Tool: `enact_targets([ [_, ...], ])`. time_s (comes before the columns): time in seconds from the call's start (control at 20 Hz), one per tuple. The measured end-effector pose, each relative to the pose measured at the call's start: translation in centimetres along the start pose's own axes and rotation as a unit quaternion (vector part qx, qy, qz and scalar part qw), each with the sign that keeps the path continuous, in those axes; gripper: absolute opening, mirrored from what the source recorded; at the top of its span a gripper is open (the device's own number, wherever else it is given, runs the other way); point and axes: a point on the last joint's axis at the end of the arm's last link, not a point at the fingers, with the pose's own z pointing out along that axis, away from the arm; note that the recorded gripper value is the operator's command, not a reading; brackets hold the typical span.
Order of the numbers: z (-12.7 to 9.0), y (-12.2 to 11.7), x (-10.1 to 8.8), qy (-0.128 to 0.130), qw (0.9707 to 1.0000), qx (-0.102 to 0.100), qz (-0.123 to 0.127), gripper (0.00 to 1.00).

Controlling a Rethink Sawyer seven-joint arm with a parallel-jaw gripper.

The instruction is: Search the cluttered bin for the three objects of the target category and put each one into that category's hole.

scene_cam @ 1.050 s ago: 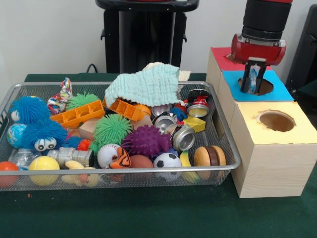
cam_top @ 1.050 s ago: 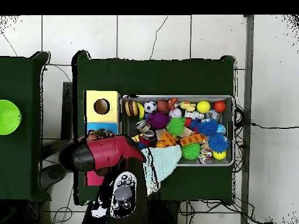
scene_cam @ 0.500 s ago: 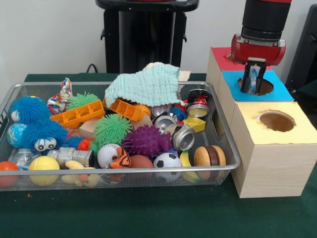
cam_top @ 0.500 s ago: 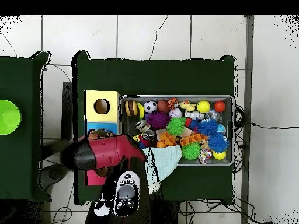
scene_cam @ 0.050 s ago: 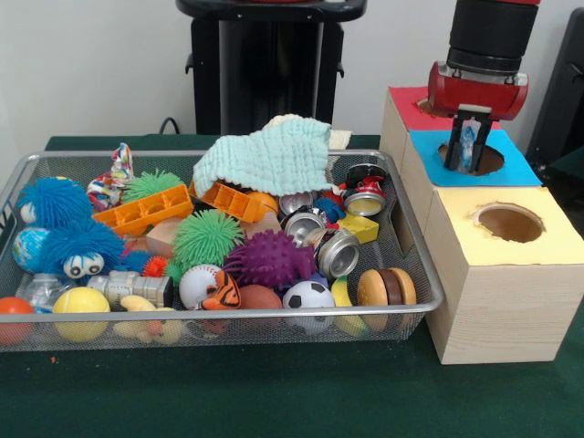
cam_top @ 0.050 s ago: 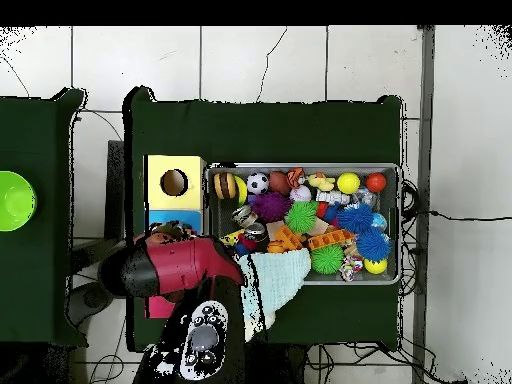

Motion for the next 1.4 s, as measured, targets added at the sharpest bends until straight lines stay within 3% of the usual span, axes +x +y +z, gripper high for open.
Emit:
enact_targets([
  [1.4,-0.34,0.53,0.42,0.001,0.999,0.001,0.044,0.0],
])
